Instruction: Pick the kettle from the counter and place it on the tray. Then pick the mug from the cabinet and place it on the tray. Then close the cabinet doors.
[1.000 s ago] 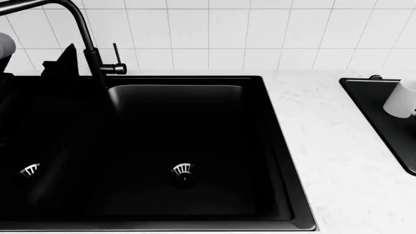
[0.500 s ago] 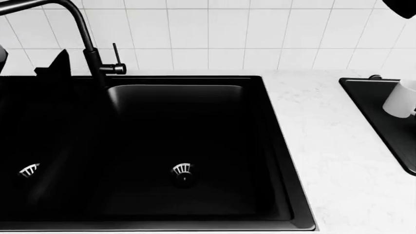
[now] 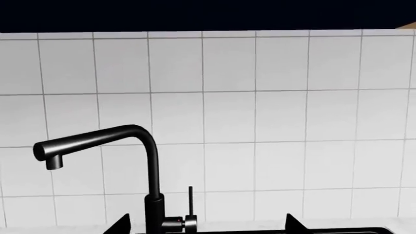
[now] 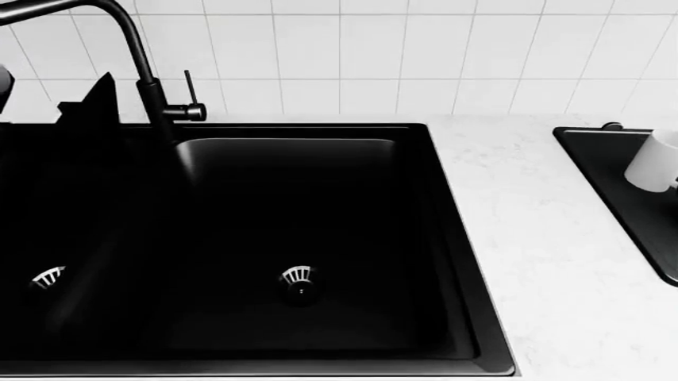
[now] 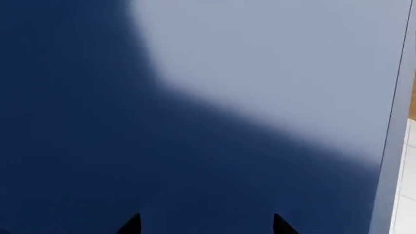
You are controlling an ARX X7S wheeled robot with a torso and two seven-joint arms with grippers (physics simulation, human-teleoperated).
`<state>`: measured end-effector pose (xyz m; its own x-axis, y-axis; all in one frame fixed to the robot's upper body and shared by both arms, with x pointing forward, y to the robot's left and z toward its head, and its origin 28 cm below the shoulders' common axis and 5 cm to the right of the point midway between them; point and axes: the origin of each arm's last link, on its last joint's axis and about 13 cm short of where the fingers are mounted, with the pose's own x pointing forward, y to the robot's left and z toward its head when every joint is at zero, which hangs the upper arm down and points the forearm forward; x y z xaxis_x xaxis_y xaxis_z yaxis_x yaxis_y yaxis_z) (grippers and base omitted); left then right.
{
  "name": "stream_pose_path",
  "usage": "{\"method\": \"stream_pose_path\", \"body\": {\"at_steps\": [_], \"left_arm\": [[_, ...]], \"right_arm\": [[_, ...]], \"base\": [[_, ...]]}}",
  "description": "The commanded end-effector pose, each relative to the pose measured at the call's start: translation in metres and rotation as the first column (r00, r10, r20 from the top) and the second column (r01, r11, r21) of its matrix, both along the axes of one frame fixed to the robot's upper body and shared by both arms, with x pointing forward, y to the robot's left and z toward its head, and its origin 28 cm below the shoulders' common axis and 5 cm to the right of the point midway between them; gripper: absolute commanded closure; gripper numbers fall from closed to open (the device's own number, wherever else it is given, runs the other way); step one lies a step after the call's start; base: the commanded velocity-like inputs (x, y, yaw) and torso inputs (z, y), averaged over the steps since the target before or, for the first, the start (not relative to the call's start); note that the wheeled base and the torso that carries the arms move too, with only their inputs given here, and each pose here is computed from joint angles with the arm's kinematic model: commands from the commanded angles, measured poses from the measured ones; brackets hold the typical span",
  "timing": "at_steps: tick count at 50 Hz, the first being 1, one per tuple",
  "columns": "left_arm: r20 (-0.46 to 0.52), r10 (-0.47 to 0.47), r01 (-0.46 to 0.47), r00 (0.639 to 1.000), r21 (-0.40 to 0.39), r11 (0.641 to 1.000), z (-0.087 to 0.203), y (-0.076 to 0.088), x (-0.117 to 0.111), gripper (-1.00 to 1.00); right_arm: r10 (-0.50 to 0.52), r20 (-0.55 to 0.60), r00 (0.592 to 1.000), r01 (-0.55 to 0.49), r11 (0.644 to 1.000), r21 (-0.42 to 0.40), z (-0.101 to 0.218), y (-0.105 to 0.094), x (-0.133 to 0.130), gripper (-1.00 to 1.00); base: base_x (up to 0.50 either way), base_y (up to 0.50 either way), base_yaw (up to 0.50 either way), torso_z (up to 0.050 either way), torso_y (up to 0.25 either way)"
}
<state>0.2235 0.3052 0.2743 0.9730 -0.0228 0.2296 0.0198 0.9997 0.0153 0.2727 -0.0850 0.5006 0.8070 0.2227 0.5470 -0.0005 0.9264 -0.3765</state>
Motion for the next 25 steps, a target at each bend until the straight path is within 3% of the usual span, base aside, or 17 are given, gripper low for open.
{"method": "stream_pose_path", "body": {"at_steps": [1,14,25], "left_arm": [[0.004,-0.006,0.006,1.000,0.003,1.000,0.003,-0.003,0.001,-1.00],[0.023,-0.007,0.007,1.000,0.002,1.000,0.010,-0.005,-0.001,-1.00],[0.040,-0.013,0.013,0.999,-0.004,1.000,0.014,-0.006,-0.002,-1.00]], "right_arm": [[0.137,-0.048,0.989,-0.134,0.989,0.067,-0.007,-0.015,-0.034,-1.00],[0.093,-0.004,0.996,-0.092,0.992,0.088,-0.037,-0.040,-0.081,-1.00],[0.036,0.005,0.999,-0.036,0.994,0.104,-0.057,-0.056,-0.096,-1.00]], "base": [[0.00,0.00,0.00,0.000,0.000],[0.00,0.00,0.00,0.000,0.000],[0.00,0.00,0.00,0.000,0.000]]}}
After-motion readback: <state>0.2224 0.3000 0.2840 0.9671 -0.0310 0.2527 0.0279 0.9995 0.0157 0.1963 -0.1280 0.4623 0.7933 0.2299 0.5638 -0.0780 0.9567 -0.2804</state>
